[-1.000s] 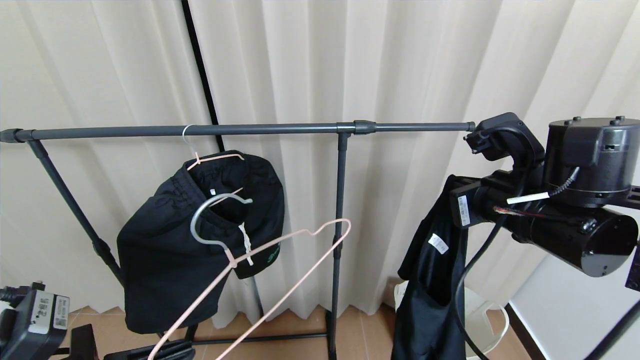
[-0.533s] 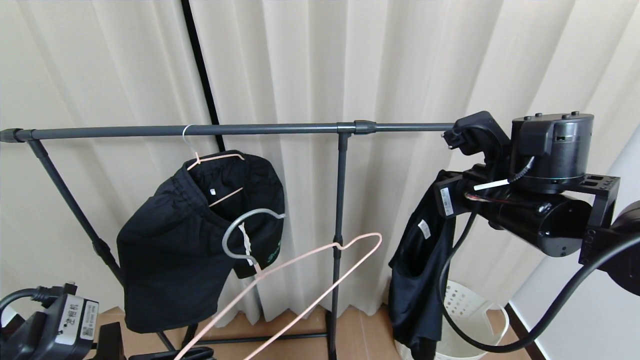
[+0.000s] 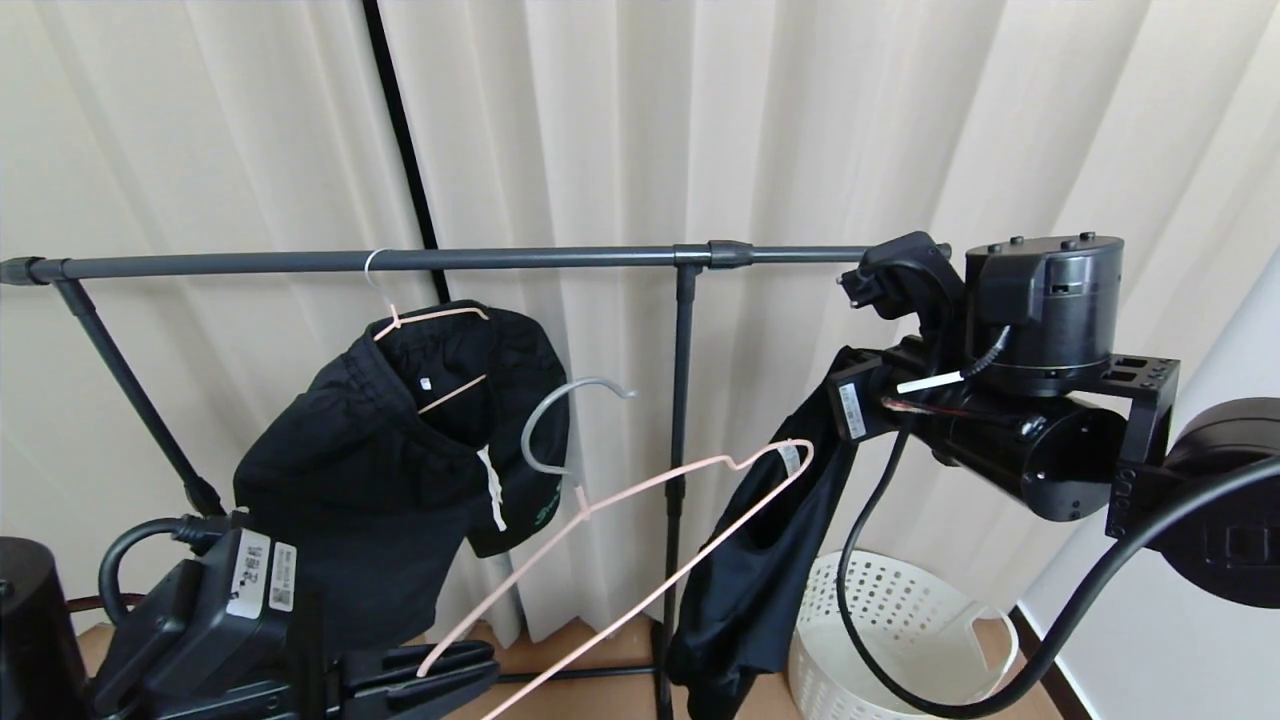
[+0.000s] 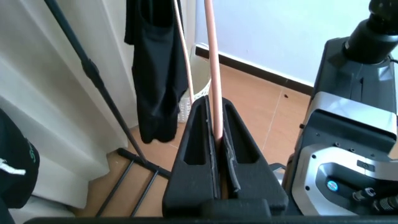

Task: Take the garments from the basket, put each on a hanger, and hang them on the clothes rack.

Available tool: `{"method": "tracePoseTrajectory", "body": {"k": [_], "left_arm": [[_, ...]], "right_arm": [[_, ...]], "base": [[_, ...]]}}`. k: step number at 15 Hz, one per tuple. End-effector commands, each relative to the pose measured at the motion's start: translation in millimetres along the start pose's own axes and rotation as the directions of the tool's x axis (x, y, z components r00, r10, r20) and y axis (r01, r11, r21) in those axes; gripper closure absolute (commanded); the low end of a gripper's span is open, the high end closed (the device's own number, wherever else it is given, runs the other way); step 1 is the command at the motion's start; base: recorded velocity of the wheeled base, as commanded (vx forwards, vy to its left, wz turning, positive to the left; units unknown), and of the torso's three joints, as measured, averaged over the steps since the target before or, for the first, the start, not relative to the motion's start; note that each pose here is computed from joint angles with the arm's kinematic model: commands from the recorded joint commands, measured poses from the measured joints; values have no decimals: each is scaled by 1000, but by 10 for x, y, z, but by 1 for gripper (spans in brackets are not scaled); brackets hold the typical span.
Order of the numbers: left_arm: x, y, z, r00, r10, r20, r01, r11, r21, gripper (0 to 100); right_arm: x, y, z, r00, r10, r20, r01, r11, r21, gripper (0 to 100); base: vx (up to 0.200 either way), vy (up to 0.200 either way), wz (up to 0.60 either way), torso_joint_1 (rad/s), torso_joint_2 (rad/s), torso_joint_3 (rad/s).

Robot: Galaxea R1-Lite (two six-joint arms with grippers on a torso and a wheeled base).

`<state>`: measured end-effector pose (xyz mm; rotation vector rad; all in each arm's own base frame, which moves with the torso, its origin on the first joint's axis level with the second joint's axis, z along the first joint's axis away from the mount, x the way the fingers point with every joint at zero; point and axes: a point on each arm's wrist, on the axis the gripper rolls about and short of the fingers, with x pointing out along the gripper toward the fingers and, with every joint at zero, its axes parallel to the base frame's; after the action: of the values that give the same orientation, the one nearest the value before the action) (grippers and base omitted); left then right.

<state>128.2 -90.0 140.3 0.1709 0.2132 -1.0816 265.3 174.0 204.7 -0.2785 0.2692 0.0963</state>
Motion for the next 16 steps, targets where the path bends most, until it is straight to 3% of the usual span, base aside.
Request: {"method": "tracePoseTrajectory", "body": {"k": [1, 7, 16], "left_arm": [[89, 47, -47, 999, -5, -34, 4, 1000, -23, 100], [169, 127, 5, 1000, 10, -22, -10, 999, -33, 100], [199, 139, 79, 1000, 6, 4, -6, 1000, -15, 100]], "right_arm": [[-47, 67, 10, 1000, 23, 5, -23, 1000, 2, 100], [-168, 225, 29, 999, 38, 17, -38, 999, -17, 100], [-166, 272, 50, 1000, 20, 24, -20, 1000, -14, 100]], "base": [[0, 0, 0, 0, 0, 0], [0, 0, 0, 0, 0, 0], [0, 0, 0, 0, 0, 0]]}}
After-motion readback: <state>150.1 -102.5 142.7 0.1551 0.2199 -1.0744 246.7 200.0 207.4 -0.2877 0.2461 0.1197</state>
